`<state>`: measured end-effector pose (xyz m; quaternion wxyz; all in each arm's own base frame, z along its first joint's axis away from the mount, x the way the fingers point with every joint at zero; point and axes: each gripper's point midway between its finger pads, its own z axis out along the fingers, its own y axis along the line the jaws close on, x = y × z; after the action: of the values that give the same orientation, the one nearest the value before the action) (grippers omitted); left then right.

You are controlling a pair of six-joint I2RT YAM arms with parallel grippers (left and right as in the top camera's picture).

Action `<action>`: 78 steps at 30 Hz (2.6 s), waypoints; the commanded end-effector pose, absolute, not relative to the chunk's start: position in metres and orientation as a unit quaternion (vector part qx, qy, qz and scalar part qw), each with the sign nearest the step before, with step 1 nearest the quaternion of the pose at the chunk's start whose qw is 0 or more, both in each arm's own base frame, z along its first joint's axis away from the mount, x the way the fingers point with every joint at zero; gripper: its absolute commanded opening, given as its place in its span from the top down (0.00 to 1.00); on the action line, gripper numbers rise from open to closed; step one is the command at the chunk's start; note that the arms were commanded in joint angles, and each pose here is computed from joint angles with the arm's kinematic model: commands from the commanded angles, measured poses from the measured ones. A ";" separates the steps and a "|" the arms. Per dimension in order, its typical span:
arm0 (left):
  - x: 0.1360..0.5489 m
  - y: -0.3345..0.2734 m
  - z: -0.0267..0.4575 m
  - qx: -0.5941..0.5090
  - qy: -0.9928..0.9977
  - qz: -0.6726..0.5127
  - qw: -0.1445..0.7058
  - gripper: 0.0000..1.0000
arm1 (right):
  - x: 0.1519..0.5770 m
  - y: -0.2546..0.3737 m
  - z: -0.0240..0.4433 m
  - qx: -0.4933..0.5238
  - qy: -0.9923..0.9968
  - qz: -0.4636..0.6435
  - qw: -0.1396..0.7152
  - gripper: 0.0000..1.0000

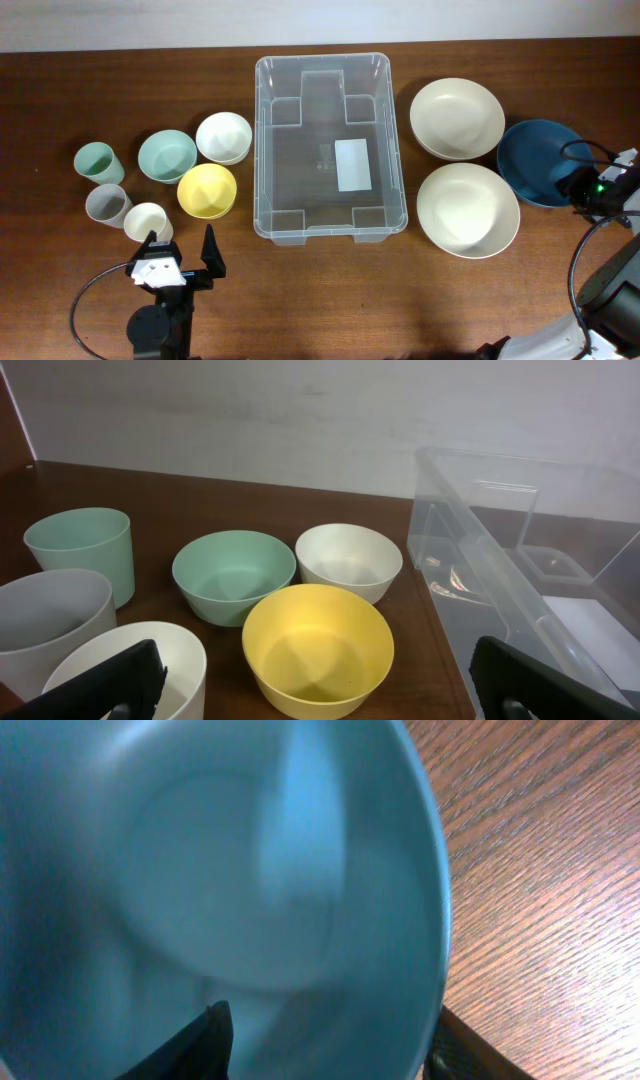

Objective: Pack container
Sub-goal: 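Move the right gripper over the dark blue bowl at the right, then grasp the rim of the dark blue bowl with the right gripper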

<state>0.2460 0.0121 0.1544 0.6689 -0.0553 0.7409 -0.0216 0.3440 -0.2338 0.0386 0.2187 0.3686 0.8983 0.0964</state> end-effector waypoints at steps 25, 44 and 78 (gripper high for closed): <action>0.246 0.009 0.153 -0.044 0.741 -0.021 0.669 0.00 | 0.327 -0.257 0.006 0.391 0.902 0.028 0.182 0.59; 0.246 0.009 0.153 -0.044 0.741 -0.021 0.669 0.00 | 0.347 -0.287 0.099 0.382 0.884 -0.015 0.268 0.96; 0.246 0.009 0.153 -0.044 0.741 -0.021 0.669 0.00 | 0.372 -0.275 0.052 0.255 0.945 0.072 0.191 0.01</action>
<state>0.2460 0.0121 0.1544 0.6689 -0.0551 0.7410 -0.0215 0.3647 -0.2935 0.0740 0.1932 0.3019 0.9335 0.0134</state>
